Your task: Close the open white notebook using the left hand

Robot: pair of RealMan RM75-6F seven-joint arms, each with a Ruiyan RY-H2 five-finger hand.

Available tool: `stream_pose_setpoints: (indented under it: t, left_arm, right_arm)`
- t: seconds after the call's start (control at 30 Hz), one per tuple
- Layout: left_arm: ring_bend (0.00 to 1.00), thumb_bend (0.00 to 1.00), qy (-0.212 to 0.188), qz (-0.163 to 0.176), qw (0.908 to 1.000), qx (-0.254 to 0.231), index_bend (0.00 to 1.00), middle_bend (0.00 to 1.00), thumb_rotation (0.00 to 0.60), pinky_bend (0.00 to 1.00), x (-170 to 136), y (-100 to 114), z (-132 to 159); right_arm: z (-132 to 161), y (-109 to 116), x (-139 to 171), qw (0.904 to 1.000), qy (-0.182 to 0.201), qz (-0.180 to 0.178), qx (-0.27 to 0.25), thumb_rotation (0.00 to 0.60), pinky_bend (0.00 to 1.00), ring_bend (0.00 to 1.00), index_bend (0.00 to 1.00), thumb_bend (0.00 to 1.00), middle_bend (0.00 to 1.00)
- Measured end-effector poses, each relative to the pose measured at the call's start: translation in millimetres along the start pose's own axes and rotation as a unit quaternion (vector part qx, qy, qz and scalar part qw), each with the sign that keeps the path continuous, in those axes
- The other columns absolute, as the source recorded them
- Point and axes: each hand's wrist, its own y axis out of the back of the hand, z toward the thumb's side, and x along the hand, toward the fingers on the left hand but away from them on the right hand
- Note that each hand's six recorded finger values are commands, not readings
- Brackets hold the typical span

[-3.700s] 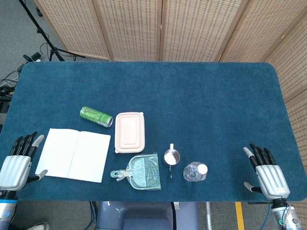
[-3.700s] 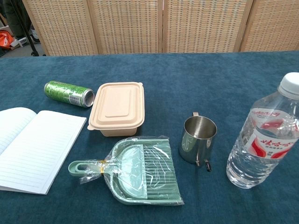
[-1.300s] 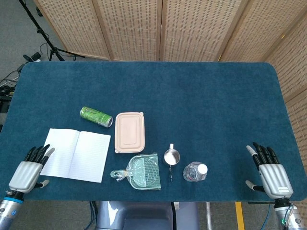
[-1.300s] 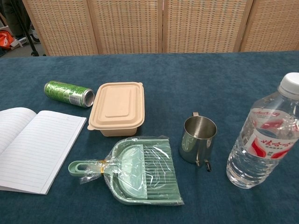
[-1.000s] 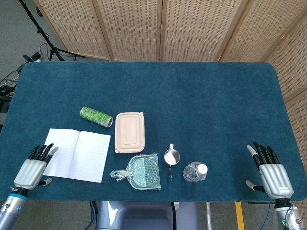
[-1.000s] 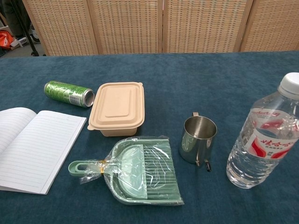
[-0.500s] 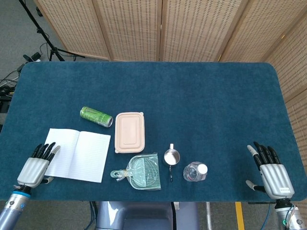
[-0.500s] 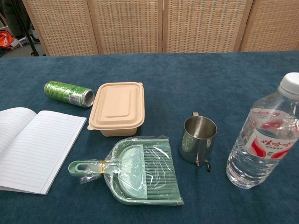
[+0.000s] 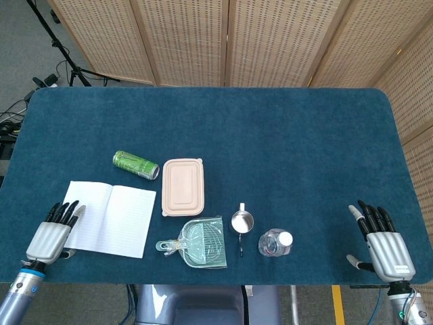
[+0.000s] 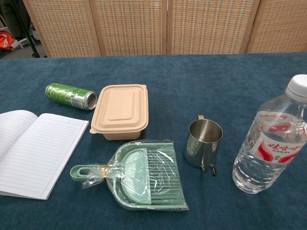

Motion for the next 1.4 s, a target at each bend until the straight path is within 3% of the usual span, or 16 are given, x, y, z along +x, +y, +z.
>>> stream_pose_setpoints:
  t: [0.13, 0.37, 0.57, 0.9, 1.07, 1.17, 1.4]
  left_arm:
    - [0.00, 0.01, -0.004, 0.012, 0.9998, 0.013, 0.00, 0.00, 0.600, 0.00, 0.2, 1.9, 1.2]
    - [0.00, 0.19, -0.026, 0.063, 0.9973, 0.026, 0.00, 0.00, 0.600, 0.00, -2.4, 14.9, 8.5]
    - [0.00, 0.25, -0.043, 0.111, 0.9926, 0.025, 0.00, 0.00, 0.600, 0.00, -3.8, 25.7, 12.8]
    - [0.00, 0.24, -0.068, 0.191, 0.9791, -0.013, 0.00, 0.00, 0.600, 0.00, -8.8, 46.7, 26.5]
    - [0.00, 0.12, -0.084, 0.227, 0.9688, -0.051, 0.00, 0.00, 0.600, 0.00, -11.0, 56.0, 34.7]
    - [0.00, 0.06, -0.089, 0.241, 0.9639, -0.069, 0.00, 0.00, 0.600, 0.00, -11.4, 58.8, 39.1]
    - [0.00, 0.04, -0.088, 0.250, 0.9596, -0.095, 0.00, 0.00, 0.600, 0.00, -12.9, 60.7, 41.3]
  right_arm:
    - [0.4, -0.1, 0.3, 1.0000, 0.001, 0.000, 0.000, 0.600, 0.00, 0.00, 0.00, 0.00, 0.00]
    - [1.3, -0.5, 0.6, 1.0000, 0.003, 0.000, 0.000, 0.600, 0.00, 0.00, 0.00, 0.00, 0.00]
    - [0.8, -0.3, 0.5, 1.0000, 0.002, 0.000, 0.000, 0.600, 0.00, 0.00, 0.00, 0.00, 0.00]
    - [1.1, -0.8, 0.4, 1.0000, 0.003, 0.001, 0.000, 0.600, 0.00, 0.00, 0.00, 0.00, 0.00]
    - [0.9, -0.4, 0.5, 1.0000, 0.002, 0.000, 0.000, 0.600, 0.00, 0.00, 0.00, 0.00, 0.00]
    - [0.8, -0.4, 0.6, 1.0000, 0.002, 0.001, 0.000, 0.600, 0.00, 0.00, 0.00, 0.00, 0.00]
    - [0.2, -0.4, 0.5, 1.0000, 0.002, 0.001, 0.000, 0.600, 0.00, 0.00, 0.00, 0.00, 0.00]
